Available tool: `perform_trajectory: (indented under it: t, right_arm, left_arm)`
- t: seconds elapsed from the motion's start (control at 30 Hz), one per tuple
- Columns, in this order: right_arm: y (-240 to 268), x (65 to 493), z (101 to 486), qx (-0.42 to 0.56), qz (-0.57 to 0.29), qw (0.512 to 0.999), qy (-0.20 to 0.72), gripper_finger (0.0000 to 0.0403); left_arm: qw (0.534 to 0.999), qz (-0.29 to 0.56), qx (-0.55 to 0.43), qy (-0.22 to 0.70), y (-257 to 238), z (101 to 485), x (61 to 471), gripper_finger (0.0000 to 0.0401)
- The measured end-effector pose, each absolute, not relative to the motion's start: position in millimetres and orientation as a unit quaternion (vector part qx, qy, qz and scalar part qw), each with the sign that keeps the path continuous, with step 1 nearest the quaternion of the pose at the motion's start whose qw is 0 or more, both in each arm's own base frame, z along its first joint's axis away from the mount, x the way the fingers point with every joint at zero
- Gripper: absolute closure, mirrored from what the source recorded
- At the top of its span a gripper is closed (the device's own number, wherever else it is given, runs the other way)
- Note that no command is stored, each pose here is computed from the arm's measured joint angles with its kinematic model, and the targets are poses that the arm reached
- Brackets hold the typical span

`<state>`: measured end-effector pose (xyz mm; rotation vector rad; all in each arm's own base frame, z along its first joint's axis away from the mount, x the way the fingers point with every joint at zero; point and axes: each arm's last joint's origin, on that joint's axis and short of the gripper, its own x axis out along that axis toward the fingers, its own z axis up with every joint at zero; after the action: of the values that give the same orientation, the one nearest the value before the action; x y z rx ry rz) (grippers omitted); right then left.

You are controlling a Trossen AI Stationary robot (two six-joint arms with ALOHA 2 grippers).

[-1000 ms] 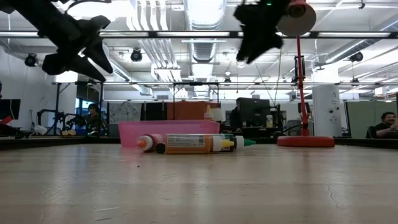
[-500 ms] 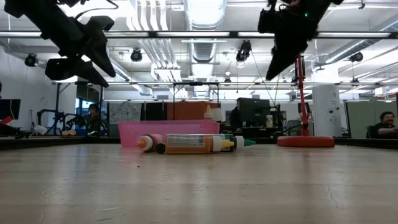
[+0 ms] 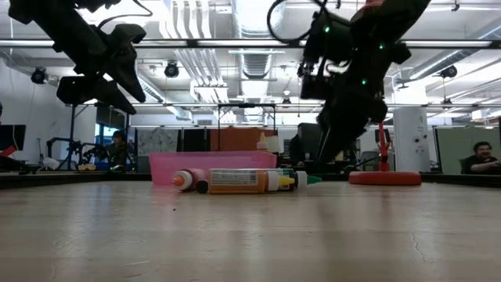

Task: Pick & Place food coloring
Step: Put the big green food coloring bottle into the red bin

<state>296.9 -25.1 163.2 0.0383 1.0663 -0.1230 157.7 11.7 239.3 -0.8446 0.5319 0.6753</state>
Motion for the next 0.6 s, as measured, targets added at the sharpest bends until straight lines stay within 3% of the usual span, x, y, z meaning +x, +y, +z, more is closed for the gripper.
perform_trajectory:
  t: [0.2, 0.6]
  right_arm:
    - [-23.4, 313.1, 145.7, 0.014, -0.052, 0.845, 0.531, 0.0231]
    - [-24.8, 325.0, 147.3, -0.035, -0.027, 0.861, 0.506, 0.0253]
  left_arm:
    - [0.823, 0.317, -0.397, 0.253, 11.6, 239.0, 157.4, 0.027]
    - [0.823, 0.314, -0.398, 0.256, 11.3, 238.9, 157.3, 0.027]
